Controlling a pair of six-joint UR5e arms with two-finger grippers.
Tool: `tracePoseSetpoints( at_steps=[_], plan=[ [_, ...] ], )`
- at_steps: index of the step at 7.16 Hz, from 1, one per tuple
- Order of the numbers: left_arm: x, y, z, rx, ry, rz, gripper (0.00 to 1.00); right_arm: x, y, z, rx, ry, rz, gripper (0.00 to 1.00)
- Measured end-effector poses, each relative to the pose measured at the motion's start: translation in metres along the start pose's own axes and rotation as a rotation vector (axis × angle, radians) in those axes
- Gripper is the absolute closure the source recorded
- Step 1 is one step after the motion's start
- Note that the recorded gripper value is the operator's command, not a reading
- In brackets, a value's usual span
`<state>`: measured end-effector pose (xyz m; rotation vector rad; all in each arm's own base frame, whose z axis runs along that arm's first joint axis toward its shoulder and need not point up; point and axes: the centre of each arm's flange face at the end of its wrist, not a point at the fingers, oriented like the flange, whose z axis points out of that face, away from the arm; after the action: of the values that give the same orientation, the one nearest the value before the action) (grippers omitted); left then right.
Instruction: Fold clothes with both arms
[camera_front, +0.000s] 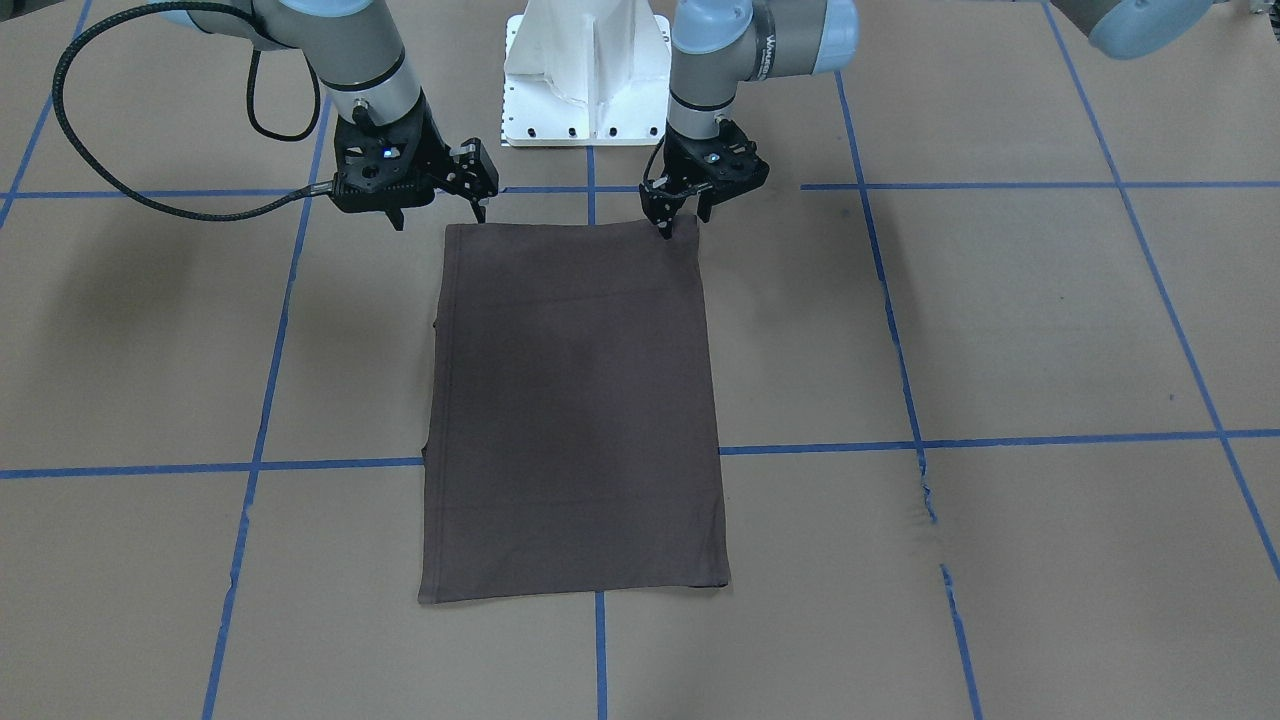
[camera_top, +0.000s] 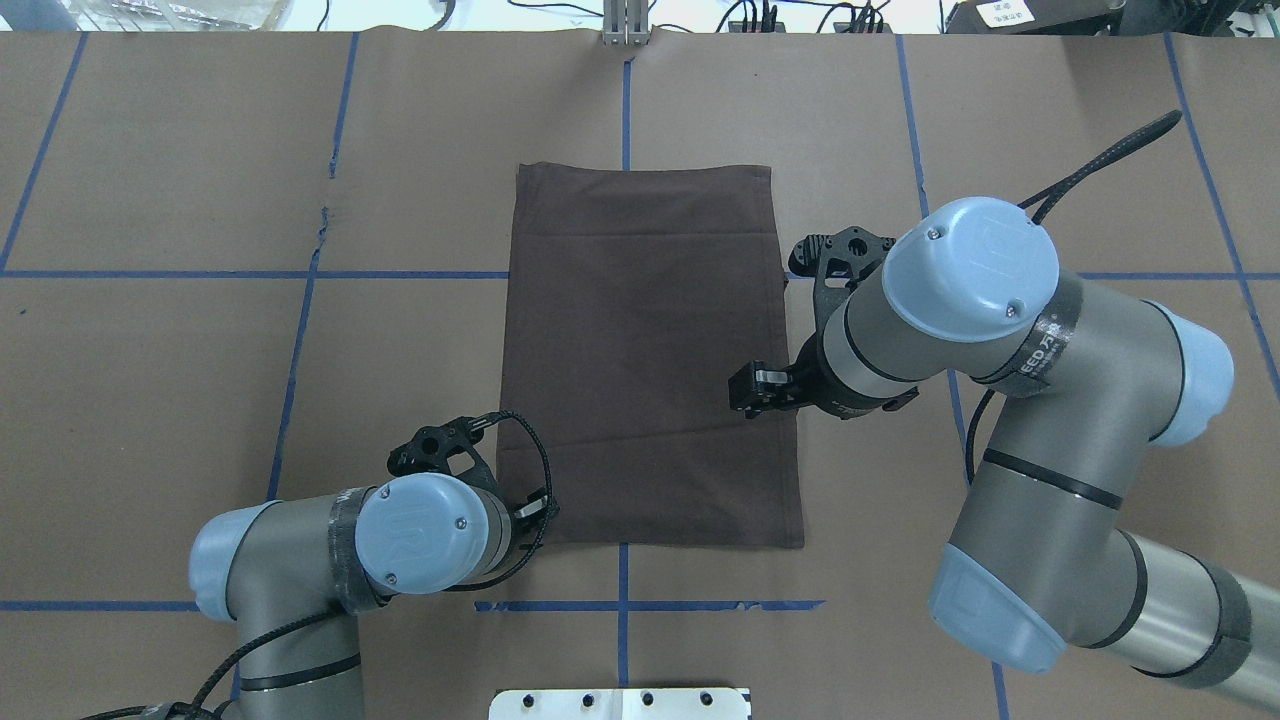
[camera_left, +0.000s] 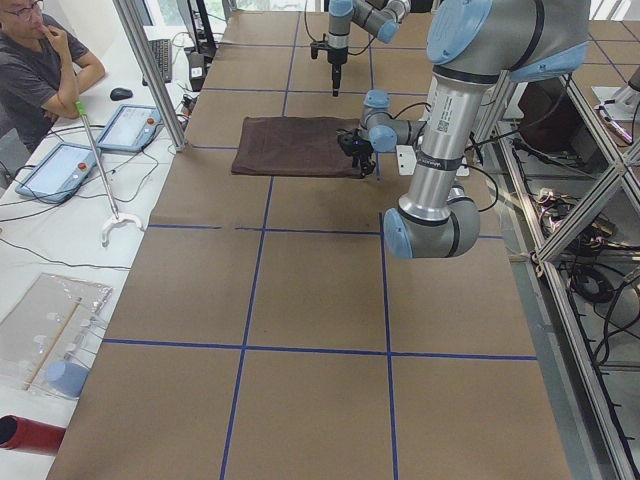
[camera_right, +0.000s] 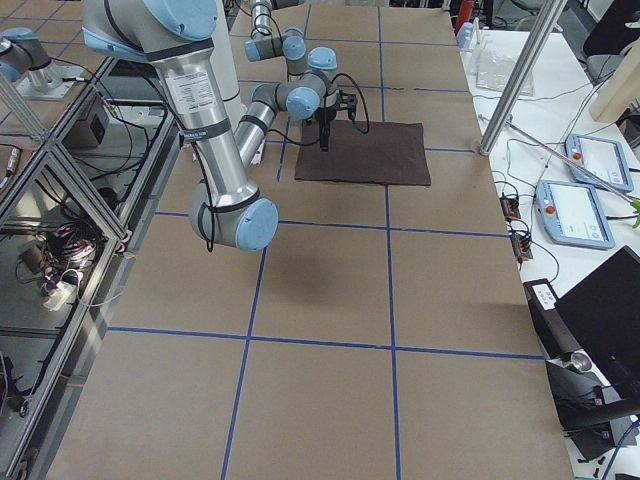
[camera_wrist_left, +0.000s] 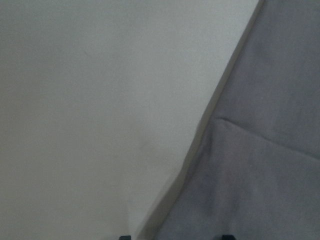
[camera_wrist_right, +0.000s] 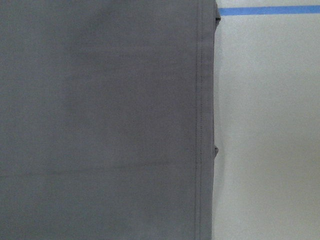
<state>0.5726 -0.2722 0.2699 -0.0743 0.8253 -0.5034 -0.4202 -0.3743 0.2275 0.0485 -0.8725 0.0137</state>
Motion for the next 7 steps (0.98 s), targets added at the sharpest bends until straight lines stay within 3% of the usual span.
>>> tracePoseSetpoints(
  at_steps=[2, 7],
  plan=[
    [0.0014, 0.0014, 0.0005, -0.001, 0.0, -0.007, 1.0, 0.001, -0.001, -0.0007, -0.003, -0.001, 0.003, 0.0],
    [0.0045, 0.0028, -0.009, -0.014, 0.017, 0.002, 1.0, 0.0021, -0.0021, -0.0013, -0.004, -0.002, 0.006, 0.0]
  ],
)
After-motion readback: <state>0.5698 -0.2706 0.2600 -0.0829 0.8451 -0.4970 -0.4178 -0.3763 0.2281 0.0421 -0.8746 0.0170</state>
